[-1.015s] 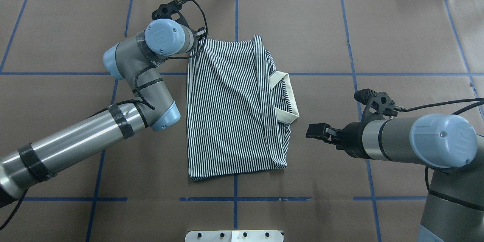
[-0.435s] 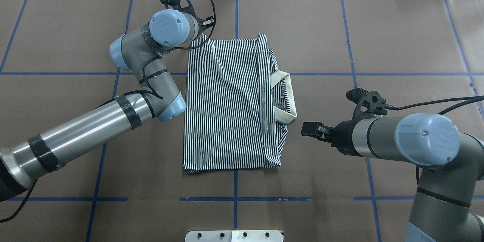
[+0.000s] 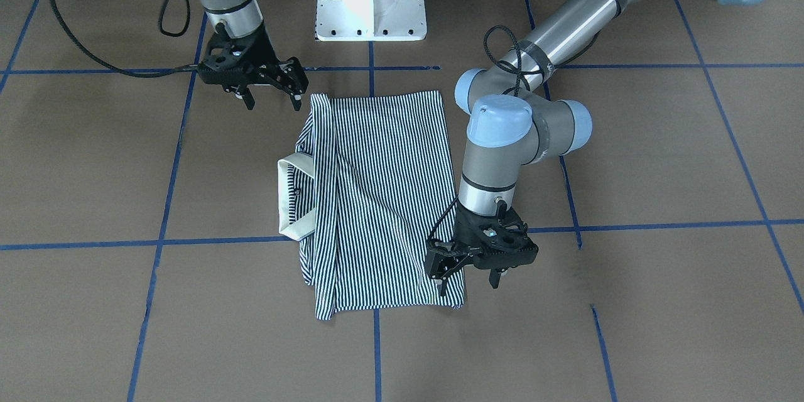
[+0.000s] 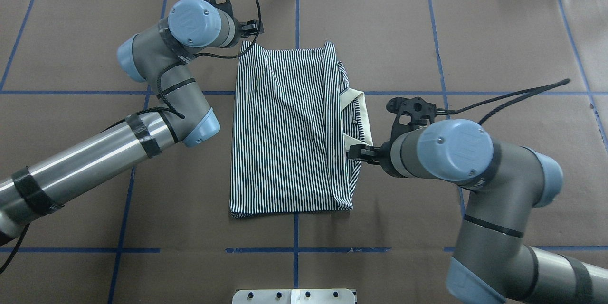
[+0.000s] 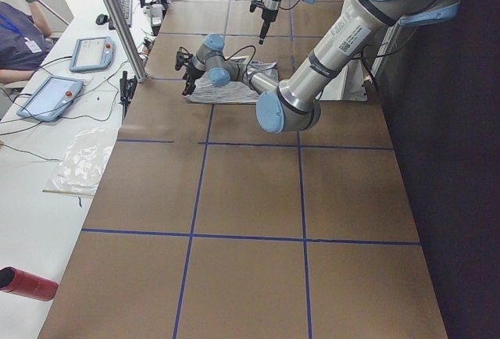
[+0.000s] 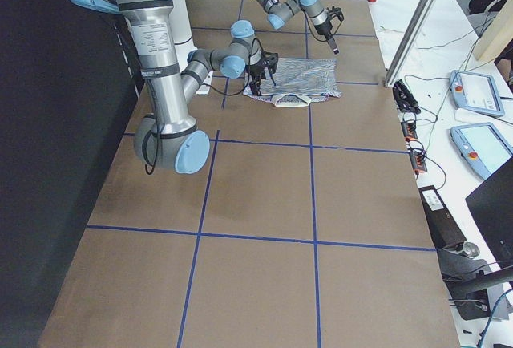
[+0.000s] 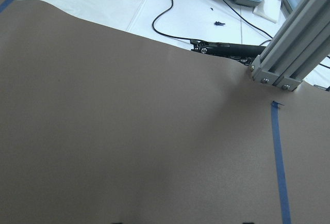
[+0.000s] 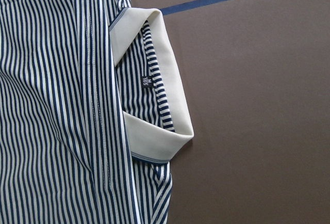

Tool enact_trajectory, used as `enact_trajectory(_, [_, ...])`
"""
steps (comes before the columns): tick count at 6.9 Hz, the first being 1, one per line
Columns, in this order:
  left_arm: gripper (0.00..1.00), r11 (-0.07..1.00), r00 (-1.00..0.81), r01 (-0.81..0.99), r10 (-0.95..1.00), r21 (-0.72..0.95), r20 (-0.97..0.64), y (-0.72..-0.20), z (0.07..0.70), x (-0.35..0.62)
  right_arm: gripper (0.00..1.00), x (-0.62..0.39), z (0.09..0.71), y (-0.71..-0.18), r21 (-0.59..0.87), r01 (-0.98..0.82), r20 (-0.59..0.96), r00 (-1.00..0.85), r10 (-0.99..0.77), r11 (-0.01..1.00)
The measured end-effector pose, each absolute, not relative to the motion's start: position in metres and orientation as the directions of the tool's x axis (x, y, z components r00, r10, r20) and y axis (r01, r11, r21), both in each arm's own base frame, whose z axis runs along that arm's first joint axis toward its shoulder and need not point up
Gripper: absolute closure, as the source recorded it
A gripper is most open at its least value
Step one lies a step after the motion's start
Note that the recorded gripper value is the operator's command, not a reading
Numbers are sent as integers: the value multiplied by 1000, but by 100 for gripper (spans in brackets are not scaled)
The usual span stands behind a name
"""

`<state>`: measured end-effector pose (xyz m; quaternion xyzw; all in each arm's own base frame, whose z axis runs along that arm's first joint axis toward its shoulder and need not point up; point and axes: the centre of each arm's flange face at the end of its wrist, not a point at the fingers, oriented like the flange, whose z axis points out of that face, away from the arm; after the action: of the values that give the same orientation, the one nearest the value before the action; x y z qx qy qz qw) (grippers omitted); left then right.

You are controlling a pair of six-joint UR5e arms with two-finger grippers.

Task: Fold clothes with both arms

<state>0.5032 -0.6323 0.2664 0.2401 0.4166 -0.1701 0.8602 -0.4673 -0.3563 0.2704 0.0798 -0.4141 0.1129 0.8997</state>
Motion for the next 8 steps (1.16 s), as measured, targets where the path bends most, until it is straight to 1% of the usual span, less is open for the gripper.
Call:
enact_trajectory(2, [0,848,608,446,-54,285,-792,-586,260,457,0,-523,251,-370,60,-217,701,704,113,974])
enact_trajectory(4, [0,867,605,419,-44,270,-795,-549,244,422,0,-557,239,-355,86,-111,632,774,31,990])
enact_trajectory(6, [0,873,601,409,-41,264,-798,-534,244,407,0,-575,250,-340,110,-11,585,809,-55,994])
enact_trajectory(8, [0,876,597,407,-41,258,-801,-531,244,405,0,-580,262,-332,103,73,543,832,-118,992])
